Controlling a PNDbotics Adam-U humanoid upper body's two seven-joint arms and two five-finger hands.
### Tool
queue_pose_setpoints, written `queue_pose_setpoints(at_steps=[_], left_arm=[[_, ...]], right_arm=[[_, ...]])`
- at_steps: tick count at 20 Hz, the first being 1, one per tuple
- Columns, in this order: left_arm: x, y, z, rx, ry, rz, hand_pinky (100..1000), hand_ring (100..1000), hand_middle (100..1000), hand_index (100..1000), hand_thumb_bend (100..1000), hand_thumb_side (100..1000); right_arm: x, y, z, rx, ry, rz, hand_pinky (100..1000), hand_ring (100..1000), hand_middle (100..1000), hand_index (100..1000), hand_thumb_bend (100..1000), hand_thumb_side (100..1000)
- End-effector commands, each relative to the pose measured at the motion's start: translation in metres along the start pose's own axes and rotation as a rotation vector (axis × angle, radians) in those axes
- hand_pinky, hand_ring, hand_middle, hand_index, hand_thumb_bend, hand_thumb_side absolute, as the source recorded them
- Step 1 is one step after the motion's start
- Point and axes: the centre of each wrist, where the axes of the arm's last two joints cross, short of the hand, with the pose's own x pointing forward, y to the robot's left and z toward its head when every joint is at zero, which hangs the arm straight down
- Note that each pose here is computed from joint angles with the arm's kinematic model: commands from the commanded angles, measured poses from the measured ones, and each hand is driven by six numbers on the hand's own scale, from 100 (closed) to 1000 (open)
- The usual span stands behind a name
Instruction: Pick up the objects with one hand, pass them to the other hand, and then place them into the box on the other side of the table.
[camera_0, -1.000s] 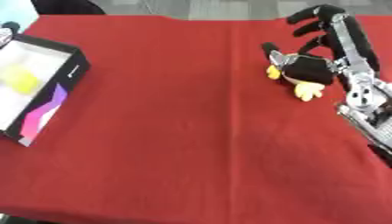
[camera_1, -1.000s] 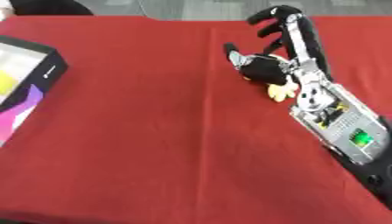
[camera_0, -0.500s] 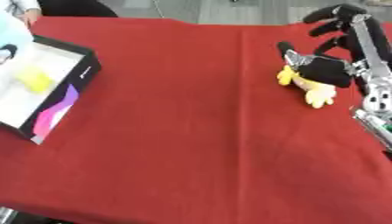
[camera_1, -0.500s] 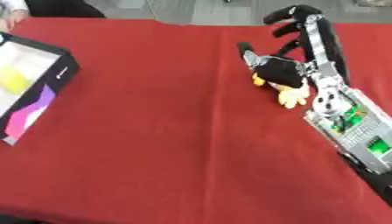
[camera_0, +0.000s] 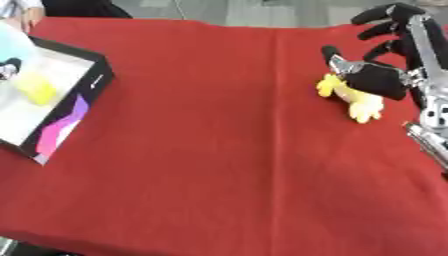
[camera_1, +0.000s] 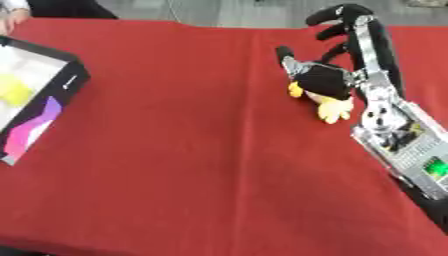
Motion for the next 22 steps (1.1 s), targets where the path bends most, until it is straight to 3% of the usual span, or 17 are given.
queue_pose_setpoints(at_steps=[1,3,4,8,18,22], left_arm=[[-0.0013,0.0175,-0.0012,0.045,0.011,-0.043,941,834,713,784,100,247],[-0.0027,0.0165,-0.0015,0.038,0.027,-0.07,953,856,748,810,109,239],[-0.0032,0.0162,-0.0016,0.035,0.035,-0.083,957,867,762,825,160,245],[-0.0044,0.0166,-0.0015,0.033,0.063,-0.131,956,878,774,847,261,430],[-0.0029,0.0179,-0.0014,0.057,0.087,-0.166,952,879,778,873,334,368],[-0.003,0.018,-0.0011,0.059,0.089,-0.167,947,872,765,852,321,313]], right_arm=[[0.0064,-0.0092,-0.0035,-0.023,-0.032,0.005,490,665,713,640,429,151],[0.0065,-0.0092,-0.0035,-0.024,-0.032,0.004,489,664,713,640,428,152],[0.0065,-0.0091,-0.0035,-0.025,-0.032,0.003,489,664,713,639,425,151],[0.0059,-0.0088,-0.003,-0.027,-0.031,0.0,490,661,713,640,423,150],[0.0049,-0.0086,-0.0024,-0.039,-0.028,-0.007,492,656,712,640,416,153],[0.0046,-0.0086,-0.0022,-0.044,-0.027,-0.01,492,655,712,640,417,153]])
